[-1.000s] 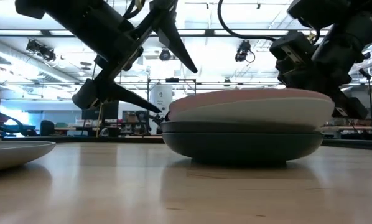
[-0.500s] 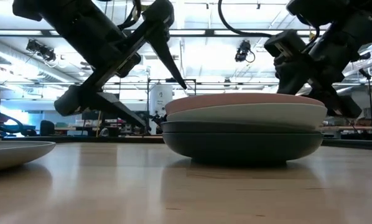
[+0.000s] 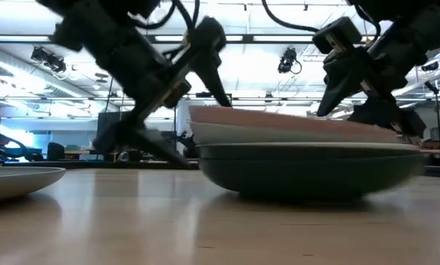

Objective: Stack plastic plates
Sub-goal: Stack the stacked plates on top of the gray plate

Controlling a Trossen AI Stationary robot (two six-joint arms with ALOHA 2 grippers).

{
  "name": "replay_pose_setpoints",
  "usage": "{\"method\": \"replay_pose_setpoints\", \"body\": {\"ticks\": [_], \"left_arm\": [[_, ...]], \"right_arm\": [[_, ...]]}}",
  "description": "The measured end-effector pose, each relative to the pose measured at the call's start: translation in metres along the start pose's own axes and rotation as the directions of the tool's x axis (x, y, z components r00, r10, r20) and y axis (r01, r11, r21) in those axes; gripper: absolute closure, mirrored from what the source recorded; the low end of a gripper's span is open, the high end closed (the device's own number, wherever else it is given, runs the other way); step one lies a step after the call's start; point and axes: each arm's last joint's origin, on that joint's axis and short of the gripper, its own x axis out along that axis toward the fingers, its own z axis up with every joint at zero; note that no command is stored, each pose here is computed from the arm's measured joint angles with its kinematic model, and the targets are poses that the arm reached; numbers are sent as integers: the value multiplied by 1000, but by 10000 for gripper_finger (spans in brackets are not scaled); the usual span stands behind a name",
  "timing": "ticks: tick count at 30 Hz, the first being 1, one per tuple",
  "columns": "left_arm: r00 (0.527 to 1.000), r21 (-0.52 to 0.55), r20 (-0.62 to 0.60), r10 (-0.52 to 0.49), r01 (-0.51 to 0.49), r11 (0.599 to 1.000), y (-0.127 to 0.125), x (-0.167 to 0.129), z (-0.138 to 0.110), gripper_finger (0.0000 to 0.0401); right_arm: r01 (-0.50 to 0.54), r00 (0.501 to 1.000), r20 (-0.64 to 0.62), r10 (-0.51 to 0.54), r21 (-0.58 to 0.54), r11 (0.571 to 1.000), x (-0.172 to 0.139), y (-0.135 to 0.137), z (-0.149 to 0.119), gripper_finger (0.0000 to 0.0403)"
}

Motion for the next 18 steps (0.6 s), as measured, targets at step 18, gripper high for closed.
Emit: {"method": "replay_pose_setpoints", "body": {"ticks": [18], "left_arm": [[988, 23, -86, -127, 129, 991, 13, 27, -44, 44]], "right_arm": [[163, 986, -41, -162, 36, 986, -4, -15, -16, 216]]}}
